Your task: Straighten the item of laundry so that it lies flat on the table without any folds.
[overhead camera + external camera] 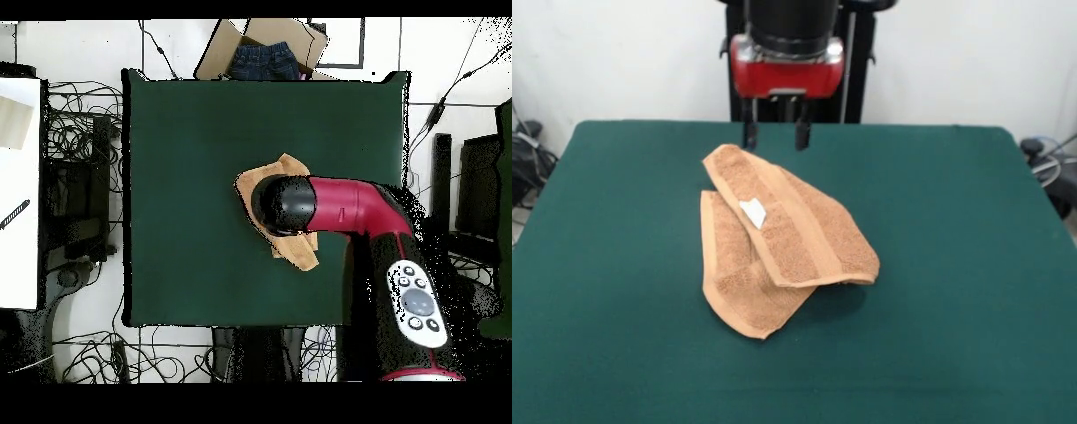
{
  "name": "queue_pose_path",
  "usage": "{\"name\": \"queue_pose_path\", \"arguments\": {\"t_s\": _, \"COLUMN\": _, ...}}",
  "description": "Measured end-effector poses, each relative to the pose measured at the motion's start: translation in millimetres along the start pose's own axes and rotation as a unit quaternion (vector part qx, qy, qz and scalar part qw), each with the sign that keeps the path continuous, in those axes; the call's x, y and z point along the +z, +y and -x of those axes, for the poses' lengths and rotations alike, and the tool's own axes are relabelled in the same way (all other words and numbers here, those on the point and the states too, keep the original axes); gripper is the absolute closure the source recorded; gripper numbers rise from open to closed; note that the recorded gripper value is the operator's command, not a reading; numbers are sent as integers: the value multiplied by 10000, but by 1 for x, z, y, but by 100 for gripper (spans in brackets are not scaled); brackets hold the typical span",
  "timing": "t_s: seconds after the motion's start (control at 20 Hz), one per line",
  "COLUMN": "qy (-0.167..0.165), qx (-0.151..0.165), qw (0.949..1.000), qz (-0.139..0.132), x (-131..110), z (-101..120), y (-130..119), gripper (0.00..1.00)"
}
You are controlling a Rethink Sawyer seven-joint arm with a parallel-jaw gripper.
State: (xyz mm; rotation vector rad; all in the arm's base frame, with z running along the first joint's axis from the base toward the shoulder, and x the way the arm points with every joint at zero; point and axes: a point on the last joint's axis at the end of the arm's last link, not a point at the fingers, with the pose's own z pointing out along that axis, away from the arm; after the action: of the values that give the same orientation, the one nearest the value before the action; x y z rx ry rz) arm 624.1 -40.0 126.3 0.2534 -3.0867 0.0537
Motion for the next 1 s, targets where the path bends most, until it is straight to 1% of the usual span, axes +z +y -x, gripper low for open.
{"name": "queue_pose_path", "arguments": {"t_s": 0.2, "qy": 16, "qx": 129, "qw": 9998, "qz": 155, "x": 20, "z": 8, "y": -16, "gripper": 0}}
{"name": "queue_pose_path", "arguments": {"t_s": 0.25, "qy": 56, "qx": 138, "qw": 9997, "qz": 208, "x": 35, "z": 9, "y": -22, "gripper": 0}}
{"name": "queue_pose_path", "arguments": {"t_s": 0.4, "qy": 98, "qx": 104, "qw": 9996, "qz": 246, "x": 48, "z": 10, "y": -24, "gripper": 0}}
{"name": "queue_pose_path", "arguments": {"t_s": 0.6, "qy": 198, "qx": -81, "qw": 9994, "qz": 286, "x": 75, "z": 10, "y": -16, "gripper": 0}}
{"name": "queue_pose_path", "arguments": {"t_s": 0.75, "qy": 234, "qx": -157, "qw": 9991, "qz": 320, "x": 84, "z": 9, "y": -11, "gripper": 0}}
{"name": "queue_pose_path", "arguments": {"t_s": 1.0, "qy": 285, "qx": -372, "qw": 9980, "qz": 415, "x": 107, "z": 11, "y": 4, "gripper": 0}}
